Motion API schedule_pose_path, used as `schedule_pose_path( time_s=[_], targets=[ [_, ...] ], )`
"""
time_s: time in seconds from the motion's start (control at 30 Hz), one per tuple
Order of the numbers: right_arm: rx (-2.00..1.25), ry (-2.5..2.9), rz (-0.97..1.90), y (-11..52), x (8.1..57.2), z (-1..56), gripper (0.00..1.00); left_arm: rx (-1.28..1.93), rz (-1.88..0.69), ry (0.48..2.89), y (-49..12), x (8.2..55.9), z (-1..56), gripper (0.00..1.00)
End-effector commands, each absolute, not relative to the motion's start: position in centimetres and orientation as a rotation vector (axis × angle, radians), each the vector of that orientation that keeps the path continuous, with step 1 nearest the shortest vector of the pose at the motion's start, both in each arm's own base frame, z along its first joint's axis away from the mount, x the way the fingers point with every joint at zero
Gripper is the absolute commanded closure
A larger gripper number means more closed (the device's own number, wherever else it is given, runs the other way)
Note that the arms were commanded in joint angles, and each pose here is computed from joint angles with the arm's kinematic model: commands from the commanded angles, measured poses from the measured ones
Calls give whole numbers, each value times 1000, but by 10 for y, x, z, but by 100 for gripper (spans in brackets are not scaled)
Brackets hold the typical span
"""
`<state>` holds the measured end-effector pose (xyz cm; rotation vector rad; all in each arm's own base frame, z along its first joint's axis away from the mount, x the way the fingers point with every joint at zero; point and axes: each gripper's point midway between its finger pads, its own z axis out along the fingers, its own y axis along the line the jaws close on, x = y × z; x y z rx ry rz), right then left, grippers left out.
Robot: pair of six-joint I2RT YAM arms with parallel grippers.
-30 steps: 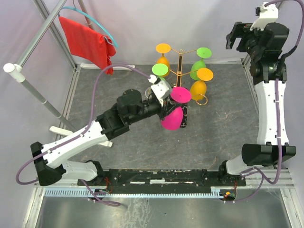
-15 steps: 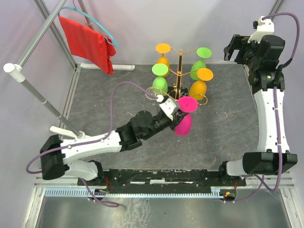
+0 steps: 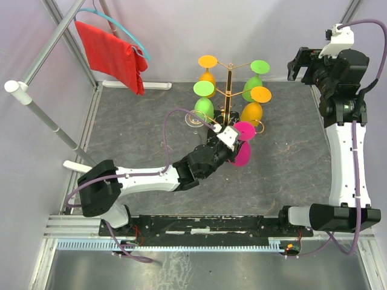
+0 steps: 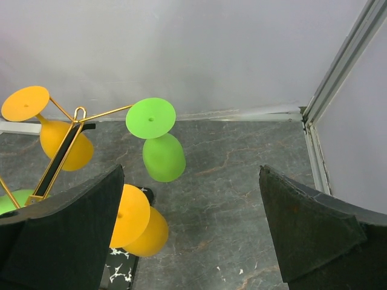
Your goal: Place the wine glass upside down on the wine glass rack
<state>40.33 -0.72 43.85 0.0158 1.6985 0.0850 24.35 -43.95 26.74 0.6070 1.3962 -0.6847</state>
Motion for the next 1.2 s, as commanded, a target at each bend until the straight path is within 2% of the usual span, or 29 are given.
schedule_pose_path(
  time_s=[0.0,0.73,1.17],
  targets=[
    [-7,1641,53,-10,394,458,0,470,-670,1268,-431,254,309,97],
    [-20,1634,48,-10,384,463,0,530,-555,1267,-470,281,299,97],
    [-31,1640,20,-14,383,463,0,698,-694,1184,-512,263,291,97]
  ],
)
